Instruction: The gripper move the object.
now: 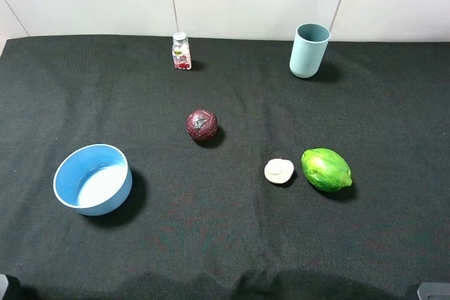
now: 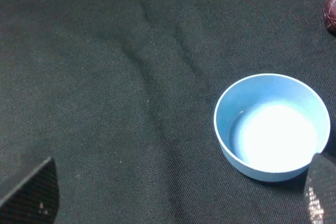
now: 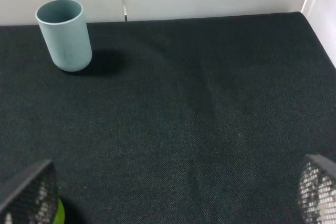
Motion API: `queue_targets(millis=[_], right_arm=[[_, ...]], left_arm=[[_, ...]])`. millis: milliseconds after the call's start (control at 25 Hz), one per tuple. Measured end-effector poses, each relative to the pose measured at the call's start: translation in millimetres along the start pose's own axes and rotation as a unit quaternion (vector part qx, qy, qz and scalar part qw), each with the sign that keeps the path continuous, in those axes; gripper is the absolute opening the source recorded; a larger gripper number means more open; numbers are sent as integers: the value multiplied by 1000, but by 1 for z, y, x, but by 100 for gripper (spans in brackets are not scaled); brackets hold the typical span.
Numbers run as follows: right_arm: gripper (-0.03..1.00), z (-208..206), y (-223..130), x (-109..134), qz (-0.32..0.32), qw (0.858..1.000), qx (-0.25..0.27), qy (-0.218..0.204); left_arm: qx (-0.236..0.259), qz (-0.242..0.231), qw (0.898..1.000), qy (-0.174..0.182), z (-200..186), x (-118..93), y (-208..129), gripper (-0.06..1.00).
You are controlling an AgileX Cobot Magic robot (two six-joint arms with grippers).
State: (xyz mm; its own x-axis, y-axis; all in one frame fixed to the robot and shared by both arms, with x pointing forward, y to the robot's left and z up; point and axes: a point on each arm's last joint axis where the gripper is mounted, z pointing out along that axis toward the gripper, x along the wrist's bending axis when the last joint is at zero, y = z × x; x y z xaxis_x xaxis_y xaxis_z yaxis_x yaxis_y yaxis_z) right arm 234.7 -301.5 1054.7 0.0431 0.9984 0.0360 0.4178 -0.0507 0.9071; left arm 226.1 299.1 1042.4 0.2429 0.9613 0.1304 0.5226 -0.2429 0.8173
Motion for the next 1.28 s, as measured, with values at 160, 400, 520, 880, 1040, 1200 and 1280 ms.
queue_targets(millis=[160, 400, 520, 880, 1040, 1200, 1280], right_arm=[[69, 0, 0, 0, 0, 1000, 0, 0], [69, 0, 0, 0, 0, 1000, 0, 0], [69, 0, 0, 0, 0, 1000, 0, 0], [69, 0, 0, 0, 0, 1000, 0, 0], [69, 0, 0, 0, 0, 1000, 0, 0], [69, 0, 0, 0, 0, 1000, 0, 0], [69, 0, 0, 0, 0, 1000, 0, 0]], left_arm=[[0, 0, 1000, 0, 0, 0, 0, 99], [0, 0, 1000, 0, 0, 0, 0, 99], [0, 0, 1000, 0, 0, 0, 0, 99], [0, 0, 1000, 0, 0, 0, 0, 99], [3, -11, 1000, 18, 0, -1, 0, 99], [8, -34, 998, 50, 0, -1, 0, 99], [9, -37, 998, 55, 0, -2, 1, 99]])
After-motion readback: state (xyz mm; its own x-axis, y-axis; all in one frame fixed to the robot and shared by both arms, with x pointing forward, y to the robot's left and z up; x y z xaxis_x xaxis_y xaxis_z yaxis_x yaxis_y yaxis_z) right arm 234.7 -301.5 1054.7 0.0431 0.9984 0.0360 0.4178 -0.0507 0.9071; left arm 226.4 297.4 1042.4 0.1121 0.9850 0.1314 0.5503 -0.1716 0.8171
